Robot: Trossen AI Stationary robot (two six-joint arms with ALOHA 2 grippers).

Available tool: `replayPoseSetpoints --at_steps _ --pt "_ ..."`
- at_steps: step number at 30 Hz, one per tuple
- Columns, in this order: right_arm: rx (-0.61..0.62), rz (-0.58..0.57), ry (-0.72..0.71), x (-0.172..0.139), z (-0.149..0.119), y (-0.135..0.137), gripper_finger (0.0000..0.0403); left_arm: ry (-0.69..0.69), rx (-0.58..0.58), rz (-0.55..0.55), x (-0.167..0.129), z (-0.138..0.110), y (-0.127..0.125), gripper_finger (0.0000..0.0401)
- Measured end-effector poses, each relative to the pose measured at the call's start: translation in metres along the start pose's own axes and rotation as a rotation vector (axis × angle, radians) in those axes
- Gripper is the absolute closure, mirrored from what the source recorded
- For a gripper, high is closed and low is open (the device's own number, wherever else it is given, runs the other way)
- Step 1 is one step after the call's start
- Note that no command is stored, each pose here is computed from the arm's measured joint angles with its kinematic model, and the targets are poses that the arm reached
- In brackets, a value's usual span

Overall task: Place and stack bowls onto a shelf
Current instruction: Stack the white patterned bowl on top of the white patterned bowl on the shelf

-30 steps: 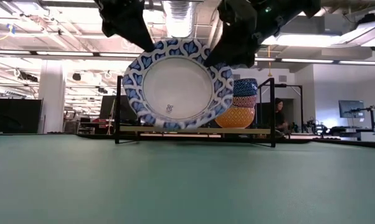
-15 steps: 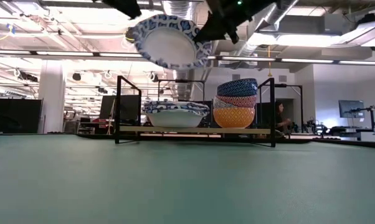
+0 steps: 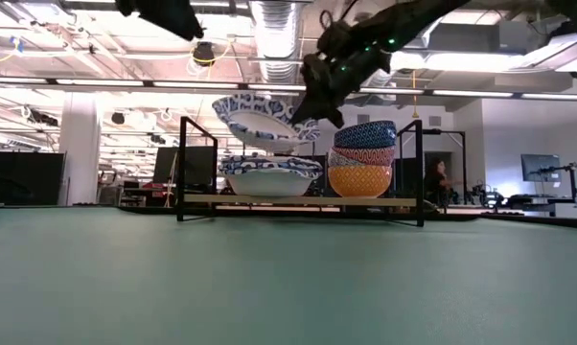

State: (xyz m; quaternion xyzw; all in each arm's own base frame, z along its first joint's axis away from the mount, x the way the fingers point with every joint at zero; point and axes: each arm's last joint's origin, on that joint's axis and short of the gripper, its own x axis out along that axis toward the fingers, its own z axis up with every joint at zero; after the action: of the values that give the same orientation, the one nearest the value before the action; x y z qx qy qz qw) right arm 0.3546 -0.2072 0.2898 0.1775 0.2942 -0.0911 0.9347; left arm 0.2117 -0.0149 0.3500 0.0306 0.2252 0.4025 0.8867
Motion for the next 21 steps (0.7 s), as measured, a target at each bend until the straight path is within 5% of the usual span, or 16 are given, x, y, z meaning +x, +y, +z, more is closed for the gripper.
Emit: replayPoseSetpoints --at_steps 14,21 --pt "0.094 -0.025 0.146 0.022 0.014 -0.036 0.0366 0.092 0.029 -0.085 0.034 -0.034 -0.021 0.0248" --pt "0.144 -0.025 0.178 0.017 0.011 -0.044 0.029 0.109 0.0 -0.15 0.048 -0.045 -0.023 0.0248"
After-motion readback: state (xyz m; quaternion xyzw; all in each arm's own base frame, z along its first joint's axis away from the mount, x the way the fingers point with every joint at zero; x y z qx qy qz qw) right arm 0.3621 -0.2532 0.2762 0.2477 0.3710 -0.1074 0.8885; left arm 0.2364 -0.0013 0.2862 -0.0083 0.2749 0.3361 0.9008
